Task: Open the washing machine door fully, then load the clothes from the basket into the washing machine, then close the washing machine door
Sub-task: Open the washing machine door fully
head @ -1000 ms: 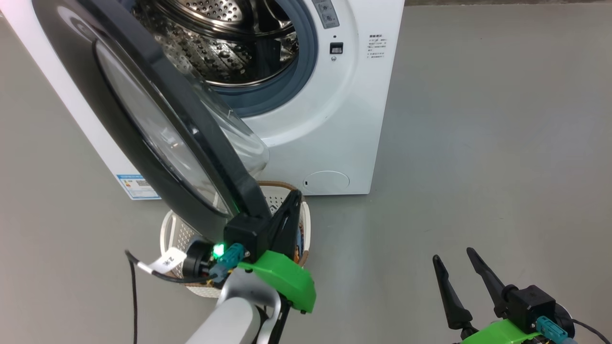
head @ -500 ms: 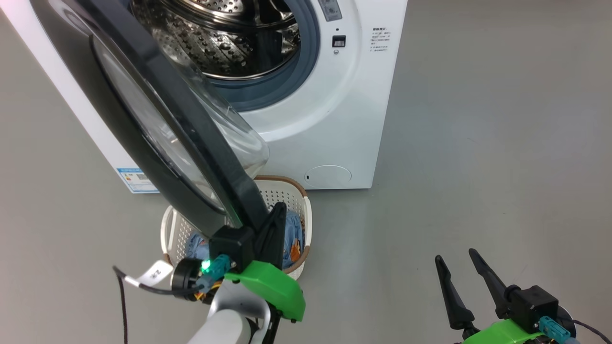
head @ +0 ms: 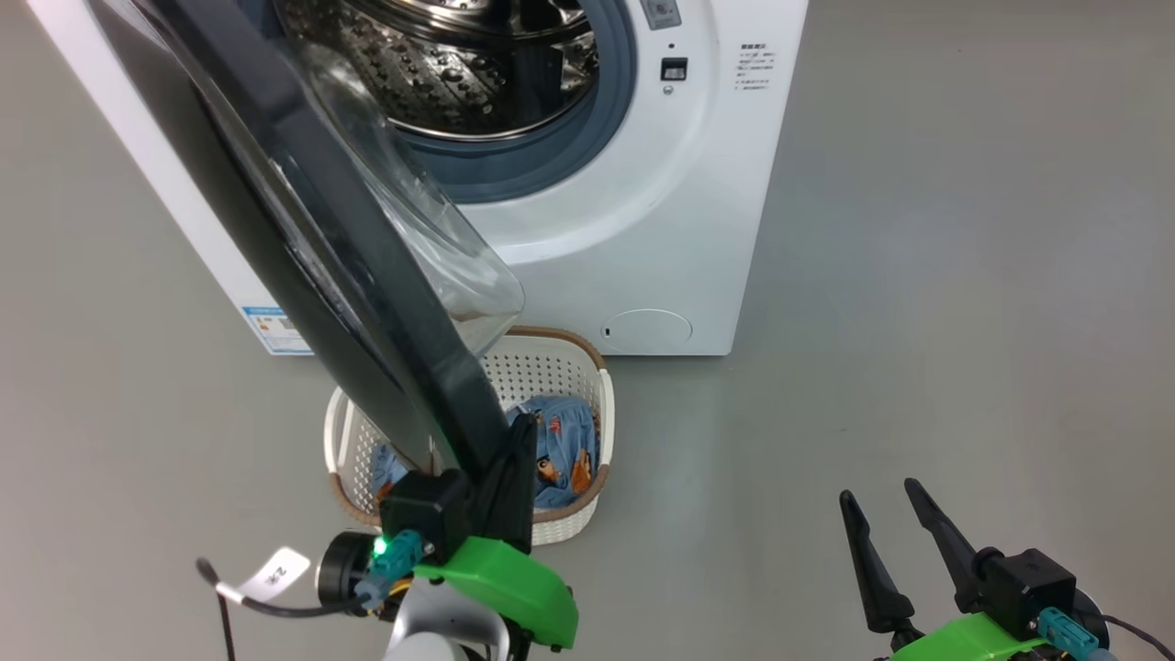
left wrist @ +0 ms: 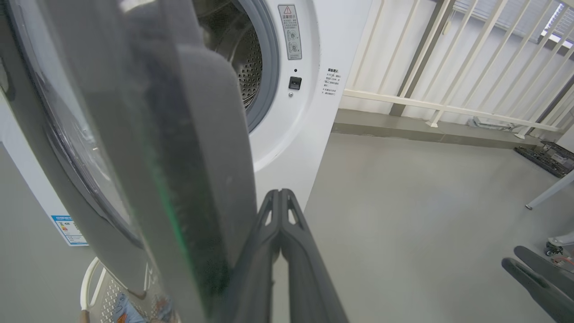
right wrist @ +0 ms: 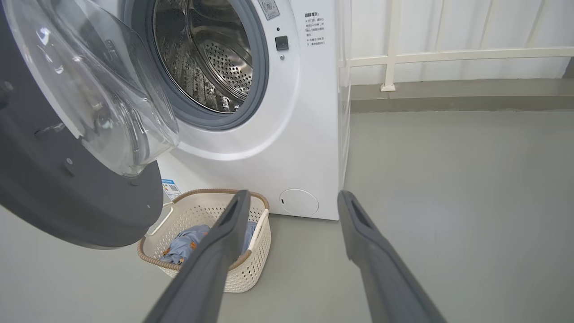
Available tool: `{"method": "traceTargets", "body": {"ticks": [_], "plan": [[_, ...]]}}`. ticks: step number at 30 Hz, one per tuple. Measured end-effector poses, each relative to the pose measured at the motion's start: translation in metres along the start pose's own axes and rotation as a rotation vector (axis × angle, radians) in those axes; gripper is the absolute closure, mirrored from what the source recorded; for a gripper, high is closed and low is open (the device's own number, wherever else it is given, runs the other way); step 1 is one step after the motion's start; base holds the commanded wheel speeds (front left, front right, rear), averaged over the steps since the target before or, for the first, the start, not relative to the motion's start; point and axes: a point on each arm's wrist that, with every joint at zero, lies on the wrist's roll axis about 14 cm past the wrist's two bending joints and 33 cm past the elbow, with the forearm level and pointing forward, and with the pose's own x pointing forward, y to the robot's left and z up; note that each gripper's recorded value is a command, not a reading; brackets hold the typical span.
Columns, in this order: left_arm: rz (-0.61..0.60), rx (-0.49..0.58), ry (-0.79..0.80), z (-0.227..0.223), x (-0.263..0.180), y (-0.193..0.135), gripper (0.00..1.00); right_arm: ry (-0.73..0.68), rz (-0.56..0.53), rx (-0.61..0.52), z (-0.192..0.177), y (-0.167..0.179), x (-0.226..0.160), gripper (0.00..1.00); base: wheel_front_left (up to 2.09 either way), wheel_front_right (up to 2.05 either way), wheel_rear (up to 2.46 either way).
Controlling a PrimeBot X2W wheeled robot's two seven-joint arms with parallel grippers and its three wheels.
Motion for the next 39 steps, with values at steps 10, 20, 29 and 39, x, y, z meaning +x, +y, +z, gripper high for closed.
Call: {"method": "traceTargets", "body": {"ticks": [10, 20, 29, 39], "plan": [[0.079, -0.013, -0.028, 0.004, -0.013, 0.021, 1.0, 0.014, 0.035, 0.005, -0.006, 0.01, 0.009, 0.0, 0.0, 0.0, 0.0], [0.216, 0.004, -0.073, 0.014, -0.033, 0.06, 1.0, 0.034, 0.106, 0.006, -0.014, 0.032, 0.027, 0.0, 0.0, 0.0, 0.0], [0.346, 0.019, -0.087, 0.018, -0.059, 0.094, 1.0, 0.036, 0.181, 0.01, -0.015, 0.058, 0.039, 0.0, 0.0, 0.0, 0.0], [0.49, 0.059, -0.144, 0.034, -0.091, 0.141, 1.0, 0.029, 0.25, 0.009, -0.011, 0.082, 0.047, 0.0, 0.0, 0.0, 0.0]]}}
